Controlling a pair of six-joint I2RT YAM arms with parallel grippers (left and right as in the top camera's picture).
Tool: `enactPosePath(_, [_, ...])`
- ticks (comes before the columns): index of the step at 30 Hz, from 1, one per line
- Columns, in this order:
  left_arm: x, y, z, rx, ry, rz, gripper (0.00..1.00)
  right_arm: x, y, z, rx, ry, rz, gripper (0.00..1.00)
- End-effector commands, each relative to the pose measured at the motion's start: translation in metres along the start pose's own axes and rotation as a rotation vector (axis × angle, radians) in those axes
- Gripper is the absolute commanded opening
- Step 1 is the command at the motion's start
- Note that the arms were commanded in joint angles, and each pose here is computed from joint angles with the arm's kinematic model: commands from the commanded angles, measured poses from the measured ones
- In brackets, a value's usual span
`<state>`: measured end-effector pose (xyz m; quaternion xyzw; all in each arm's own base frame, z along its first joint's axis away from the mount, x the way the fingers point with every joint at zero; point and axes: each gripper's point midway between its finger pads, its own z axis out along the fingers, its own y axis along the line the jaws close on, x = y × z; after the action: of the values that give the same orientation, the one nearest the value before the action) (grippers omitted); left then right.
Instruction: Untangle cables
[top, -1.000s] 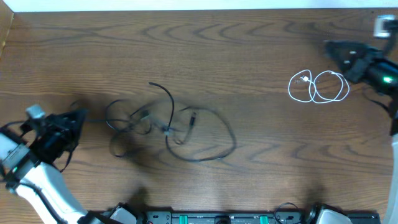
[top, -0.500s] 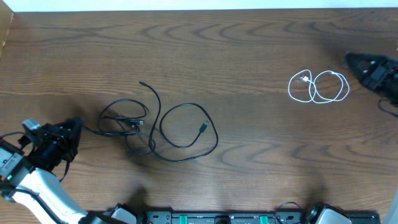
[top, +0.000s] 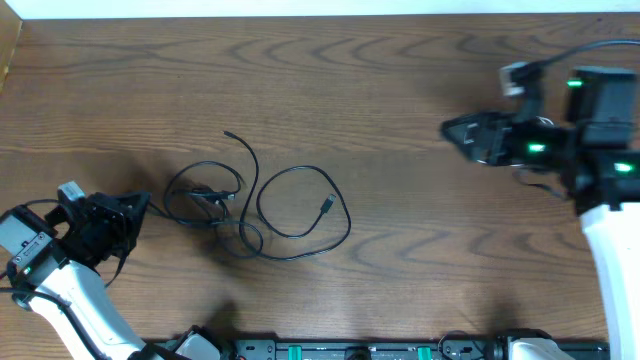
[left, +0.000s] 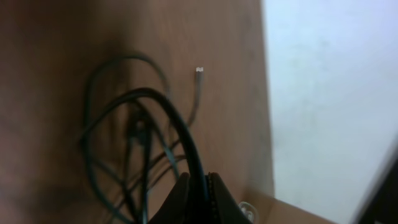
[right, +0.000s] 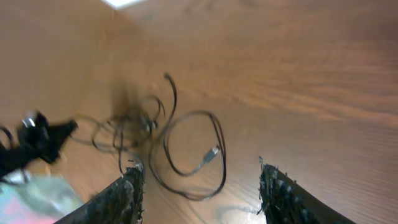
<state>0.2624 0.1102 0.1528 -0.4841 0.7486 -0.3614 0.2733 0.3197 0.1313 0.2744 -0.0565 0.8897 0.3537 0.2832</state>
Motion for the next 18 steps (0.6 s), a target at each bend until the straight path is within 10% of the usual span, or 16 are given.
enactPosePath(1, [0.0,0.023,-0.002,-0.135,-0.027,-0.012,0.07,0.02,0.005,0.034,0.073,0.094,-0.1,0.58])
enactPosePath(9, [0.011,0.064,-0.012,-0.357,-0.02,-0.052,0.07,0.083,0.054,0.116,-0.009,0.336,-0.25,0.58])
enactPosePath(18, [0.034,0.021,0.001,-0.12,0.106,-0.01,0.07,0.131,0.09,0.182,-0.133,0.446,-0.353,0.79])
